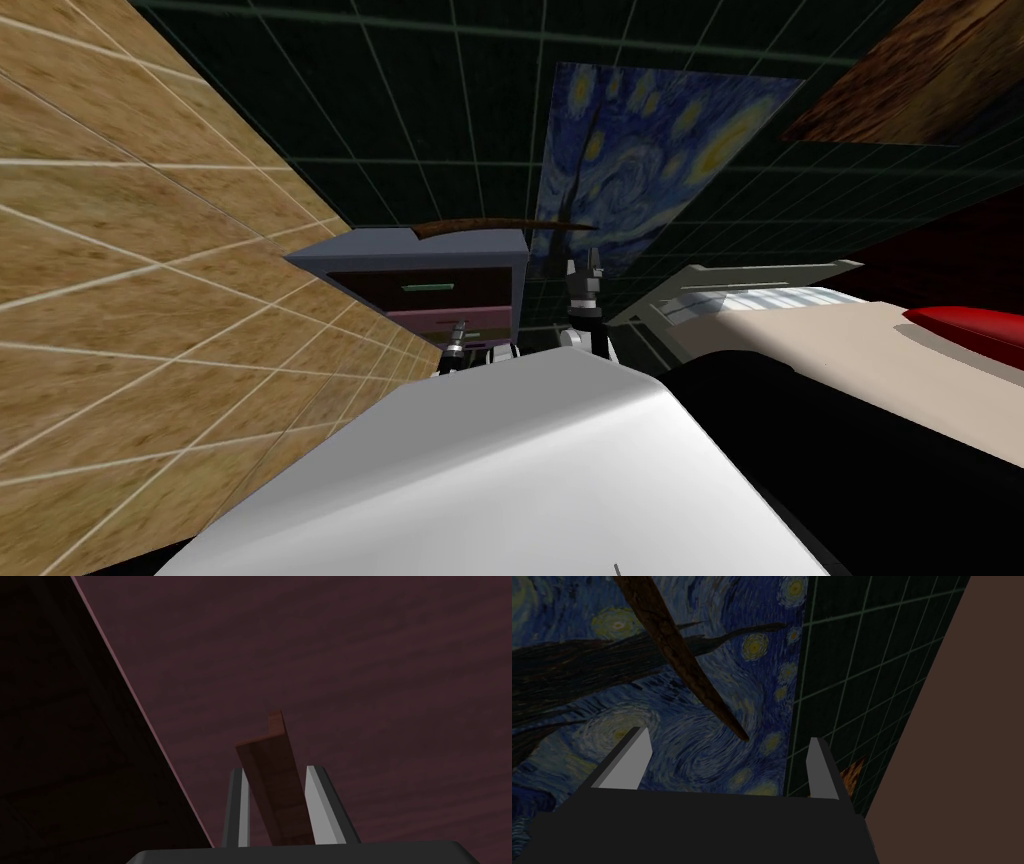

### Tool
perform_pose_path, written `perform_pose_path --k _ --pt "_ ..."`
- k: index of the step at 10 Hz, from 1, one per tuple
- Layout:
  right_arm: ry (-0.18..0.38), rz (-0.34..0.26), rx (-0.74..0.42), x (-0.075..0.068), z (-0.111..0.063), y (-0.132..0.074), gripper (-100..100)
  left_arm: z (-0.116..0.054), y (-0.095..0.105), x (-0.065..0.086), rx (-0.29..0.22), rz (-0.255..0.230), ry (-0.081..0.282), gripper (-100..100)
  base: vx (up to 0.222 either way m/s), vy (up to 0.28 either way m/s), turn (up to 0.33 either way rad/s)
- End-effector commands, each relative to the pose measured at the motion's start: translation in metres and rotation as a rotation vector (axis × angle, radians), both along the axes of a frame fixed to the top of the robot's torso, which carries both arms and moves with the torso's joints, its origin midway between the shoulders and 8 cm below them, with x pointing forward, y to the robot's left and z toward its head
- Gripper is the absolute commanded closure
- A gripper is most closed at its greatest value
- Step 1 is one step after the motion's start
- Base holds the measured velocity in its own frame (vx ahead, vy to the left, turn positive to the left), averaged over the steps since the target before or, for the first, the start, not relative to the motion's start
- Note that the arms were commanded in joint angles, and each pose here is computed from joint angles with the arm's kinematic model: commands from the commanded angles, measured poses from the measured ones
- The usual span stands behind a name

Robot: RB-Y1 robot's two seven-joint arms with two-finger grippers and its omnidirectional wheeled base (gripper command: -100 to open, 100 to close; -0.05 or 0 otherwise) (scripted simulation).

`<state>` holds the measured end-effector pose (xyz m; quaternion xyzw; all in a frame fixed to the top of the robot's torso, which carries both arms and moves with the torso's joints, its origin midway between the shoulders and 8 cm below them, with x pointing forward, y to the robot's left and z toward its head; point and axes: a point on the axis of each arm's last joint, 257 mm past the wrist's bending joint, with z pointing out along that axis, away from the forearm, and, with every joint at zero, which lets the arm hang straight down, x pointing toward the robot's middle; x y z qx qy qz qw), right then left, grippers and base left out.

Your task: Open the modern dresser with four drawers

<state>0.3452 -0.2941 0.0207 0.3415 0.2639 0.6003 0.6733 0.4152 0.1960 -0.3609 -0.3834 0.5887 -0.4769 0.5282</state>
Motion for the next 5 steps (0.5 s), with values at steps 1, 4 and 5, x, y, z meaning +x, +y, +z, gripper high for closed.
perform_pose_path --k 1,4,5 --pt "0.0 0.0 0.0 0.0 0.0 0.0 0 0.001 -0.007 -0.018 -0.015 -0.005 0.007 100 0.055 0.005 0.007" --pt "0.0 0.0 0.0 0.0 0.0 0.0 0 0.003 0.005 -0.01 -0.012 0.022 0.008 100 -0.013 0.007 -0.033" --pt "0.0 0.0 0.0 0.0 0.0 0.0 0 0.003 0.009 -0.004 -0.011 0.033 0.008 100 -0.18 0.03 -0.158"
